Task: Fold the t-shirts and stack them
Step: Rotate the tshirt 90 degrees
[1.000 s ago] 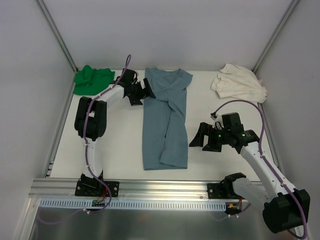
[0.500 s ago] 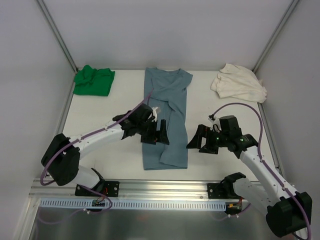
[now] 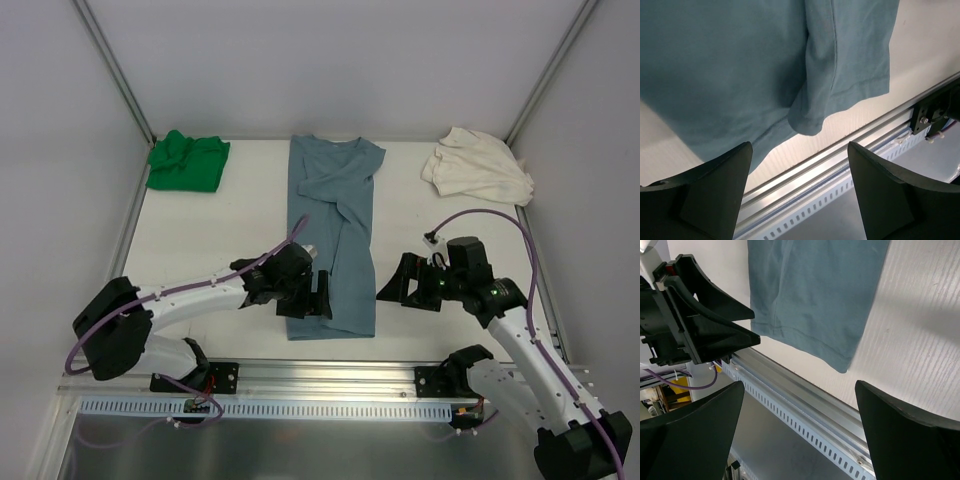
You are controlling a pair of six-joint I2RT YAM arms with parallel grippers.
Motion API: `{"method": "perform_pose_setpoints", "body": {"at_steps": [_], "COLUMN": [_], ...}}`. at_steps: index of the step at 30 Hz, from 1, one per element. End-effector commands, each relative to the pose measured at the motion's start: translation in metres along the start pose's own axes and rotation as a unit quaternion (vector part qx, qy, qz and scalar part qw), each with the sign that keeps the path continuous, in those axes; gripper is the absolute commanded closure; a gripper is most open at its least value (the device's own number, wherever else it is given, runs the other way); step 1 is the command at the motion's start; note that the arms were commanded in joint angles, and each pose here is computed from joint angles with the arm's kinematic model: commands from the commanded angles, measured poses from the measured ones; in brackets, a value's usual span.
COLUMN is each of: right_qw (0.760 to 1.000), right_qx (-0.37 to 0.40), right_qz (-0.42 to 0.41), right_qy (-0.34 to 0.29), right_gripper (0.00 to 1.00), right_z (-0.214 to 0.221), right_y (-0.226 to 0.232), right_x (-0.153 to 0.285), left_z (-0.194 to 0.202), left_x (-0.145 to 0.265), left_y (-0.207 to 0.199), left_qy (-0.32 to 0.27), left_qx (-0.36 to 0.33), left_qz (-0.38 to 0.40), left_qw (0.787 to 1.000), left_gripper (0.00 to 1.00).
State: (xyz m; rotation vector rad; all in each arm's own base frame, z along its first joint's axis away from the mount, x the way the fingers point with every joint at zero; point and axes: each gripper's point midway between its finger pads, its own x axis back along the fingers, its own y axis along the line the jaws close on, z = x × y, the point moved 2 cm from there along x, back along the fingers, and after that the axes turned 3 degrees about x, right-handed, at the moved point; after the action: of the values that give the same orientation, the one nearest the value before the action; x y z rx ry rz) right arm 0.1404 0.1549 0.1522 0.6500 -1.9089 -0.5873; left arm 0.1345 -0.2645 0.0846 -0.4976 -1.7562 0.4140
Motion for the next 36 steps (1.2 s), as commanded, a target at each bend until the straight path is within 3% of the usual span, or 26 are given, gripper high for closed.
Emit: {"method": "perform_pose_setpoints", "body": {"at_steps": [1,8,10,11,12,27,35,36], "right_qw": [1.000,1.000,1.000,1.000,1.000,1.000,1.000,1.000], "right_qx": [0.002,0.007,0.008,0.008,0.008,0.004,0.008,0.009], "right_qz": [0.007,0.009,0.012,0.012,0.012,0.007,0.005,0.005], "right_qy": [-0.001,-0.002,0.000,0.000,0.000,0.001,-0.002,-0.002], "right_gripper": [0.00,0.01,0.01,0.00,0.00,0.00,0.00,0.00], "right_z": [0.002,0.001,0.001,0.001,0.001,0.004,0.007,0.007], "right_y": [0.000,0.001,0.000,0.001,0.000,-0.001,-0.001,-0.001], "right_x": [0.004,0.007,0.007,0.008,0.008,0.004,0.007,0.007], "left_z": [-0.013,-0.011,-0.008,-0.008,-0.006,0.017,0.032,0.035], "left_x": [-0.013,-0.038,-0.042,-0.042,-0.041,-0.016,-0.019,-0.021], "left_y": [-0.023,-0.043,-0.044,-0.044,-0.046,-0.072,-0.066,-0.063], "left_qy": [-0.016,0.002,0.006,0.007,0.007,0.006,0.017,0.020], "left_qx": [-0.004,-0.022,-0.023,-0.022,-0.022,-0.028,-0.021,-0.021], "left_qz": [0.007,0.006,0.007,0.007,0.009,0.037,0.023,0.020], "left_qw": [1.000,1.000,1.000,1.000,1.000,0.999,0.999,0.999], "left_gripper": [0.22,0.23,0.44,0.64,1.00,1.00,1.00,0.84]}}
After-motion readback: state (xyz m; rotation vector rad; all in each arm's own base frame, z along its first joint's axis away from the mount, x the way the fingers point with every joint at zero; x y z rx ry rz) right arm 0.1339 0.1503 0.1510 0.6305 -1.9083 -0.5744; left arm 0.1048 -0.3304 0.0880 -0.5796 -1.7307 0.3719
